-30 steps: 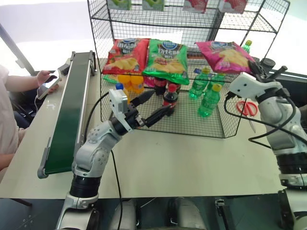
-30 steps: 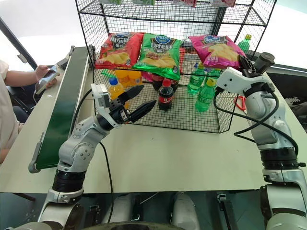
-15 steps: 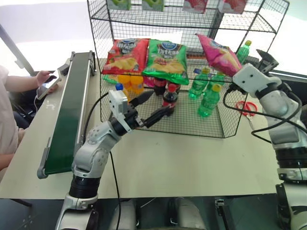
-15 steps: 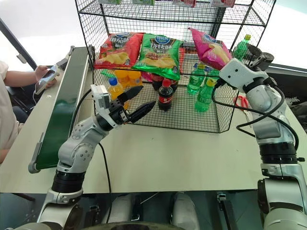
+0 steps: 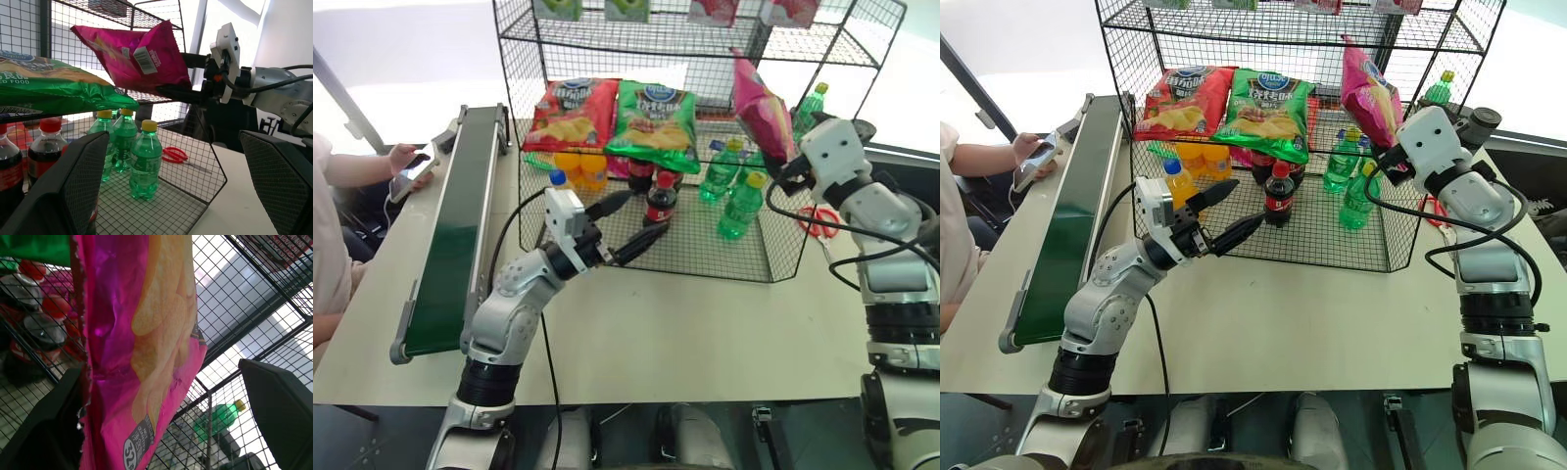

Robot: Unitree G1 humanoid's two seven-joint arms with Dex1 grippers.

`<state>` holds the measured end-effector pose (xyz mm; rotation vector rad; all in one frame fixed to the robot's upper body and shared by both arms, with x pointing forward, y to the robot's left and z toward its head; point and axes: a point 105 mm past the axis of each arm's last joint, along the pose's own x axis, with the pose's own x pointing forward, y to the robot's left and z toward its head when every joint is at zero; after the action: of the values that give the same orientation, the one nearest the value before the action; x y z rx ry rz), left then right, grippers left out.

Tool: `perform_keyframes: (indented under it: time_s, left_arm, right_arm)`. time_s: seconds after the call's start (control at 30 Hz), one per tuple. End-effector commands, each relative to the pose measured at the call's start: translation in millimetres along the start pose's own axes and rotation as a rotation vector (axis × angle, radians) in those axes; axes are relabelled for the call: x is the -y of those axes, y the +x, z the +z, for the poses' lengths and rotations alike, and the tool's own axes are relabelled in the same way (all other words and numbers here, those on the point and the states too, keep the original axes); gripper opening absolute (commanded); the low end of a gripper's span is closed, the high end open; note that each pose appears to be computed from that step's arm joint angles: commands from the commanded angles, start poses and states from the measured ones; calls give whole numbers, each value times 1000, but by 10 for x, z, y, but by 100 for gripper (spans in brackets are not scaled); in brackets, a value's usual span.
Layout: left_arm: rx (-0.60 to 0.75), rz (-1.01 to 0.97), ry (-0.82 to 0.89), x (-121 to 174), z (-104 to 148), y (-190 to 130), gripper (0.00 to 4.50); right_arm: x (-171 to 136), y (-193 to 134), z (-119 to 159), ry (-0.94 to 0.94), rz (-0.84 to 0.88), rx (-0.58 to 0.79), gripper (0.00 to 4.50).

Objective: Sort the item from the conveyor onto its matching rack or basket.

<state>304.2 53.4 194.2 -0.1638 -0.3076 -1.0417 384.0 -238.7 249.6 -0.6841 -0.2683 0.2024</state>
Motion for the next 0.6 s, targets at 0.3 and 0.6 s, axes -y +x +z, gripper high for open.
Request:
perform_keyframes:
  time_s: [0.3, 0.6]
  left_arm:
    - [8, -14, 36, 34, 25, 15, 450]
    - [4, -14, 39, 37, 9, 15, 450]
  right_arm:
    - [46, -72, 220, 14, -13, 119, 115]
    - [59, -42, 239, -477, -34, 105, 2]
